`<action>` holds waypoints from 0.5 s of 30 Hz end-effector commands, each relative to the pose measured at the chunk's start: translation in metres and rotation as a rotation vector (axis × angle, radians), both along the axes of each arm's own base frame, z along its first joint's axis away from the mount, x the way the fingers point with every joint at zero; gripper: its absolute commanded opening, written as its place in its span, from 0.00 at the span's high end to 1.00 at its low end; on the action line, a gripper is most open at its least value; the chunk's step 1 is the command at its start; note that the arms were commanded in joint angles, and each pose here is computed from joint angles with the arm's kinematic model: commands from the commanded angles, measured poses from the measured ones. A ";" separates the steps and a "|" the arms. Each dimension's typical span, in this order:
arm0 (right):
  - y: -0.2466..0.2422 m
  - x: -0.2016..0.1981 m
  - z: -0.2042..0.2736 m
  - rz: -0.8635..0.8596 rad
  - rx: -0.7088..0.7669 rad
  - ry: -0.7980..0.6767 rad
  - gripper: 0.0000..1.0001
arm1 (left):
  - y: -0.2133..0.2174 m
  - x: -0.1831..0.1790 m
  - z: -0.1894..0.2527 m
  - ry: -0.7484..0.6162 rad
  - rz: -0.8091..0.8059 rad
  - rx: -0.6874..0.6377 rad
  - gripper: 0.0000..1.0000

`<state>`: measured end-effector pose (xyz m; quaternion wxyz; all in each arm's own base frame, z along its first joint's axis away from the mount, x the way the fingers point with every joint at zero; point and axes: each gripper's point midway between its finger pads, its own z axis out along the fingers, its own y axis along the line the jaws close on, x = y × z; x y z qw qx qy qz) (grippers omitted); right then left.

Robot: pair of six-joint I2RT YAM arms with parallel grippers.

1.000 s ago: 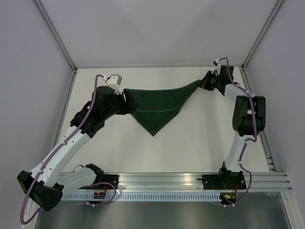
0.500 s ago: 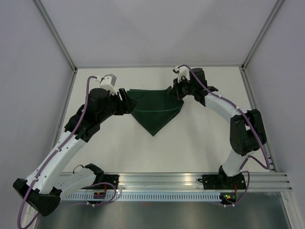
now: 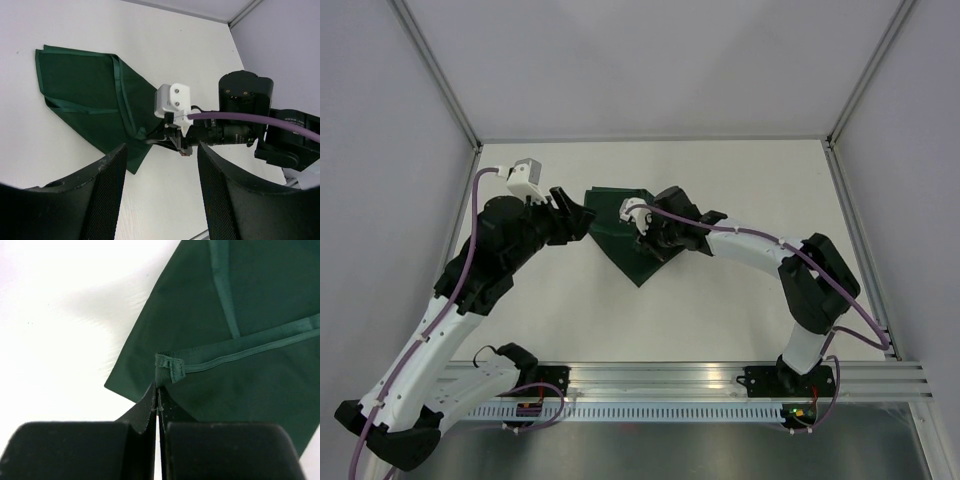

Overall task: Fold the napkin, place the utensils inside, and roll it up
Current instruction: Fold the napkin

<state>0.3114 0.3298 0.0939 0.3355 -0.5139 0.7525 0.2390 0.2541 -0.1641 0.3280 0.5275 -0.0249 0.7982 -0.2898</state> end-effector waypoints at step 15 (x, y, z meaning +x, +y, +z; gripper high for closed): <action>0.012 -0.026 -0.041 0.098 -0.108 0.025 0.77 | 0.000 -0.004 0.005 0.002 -0.002 -0.019 0.35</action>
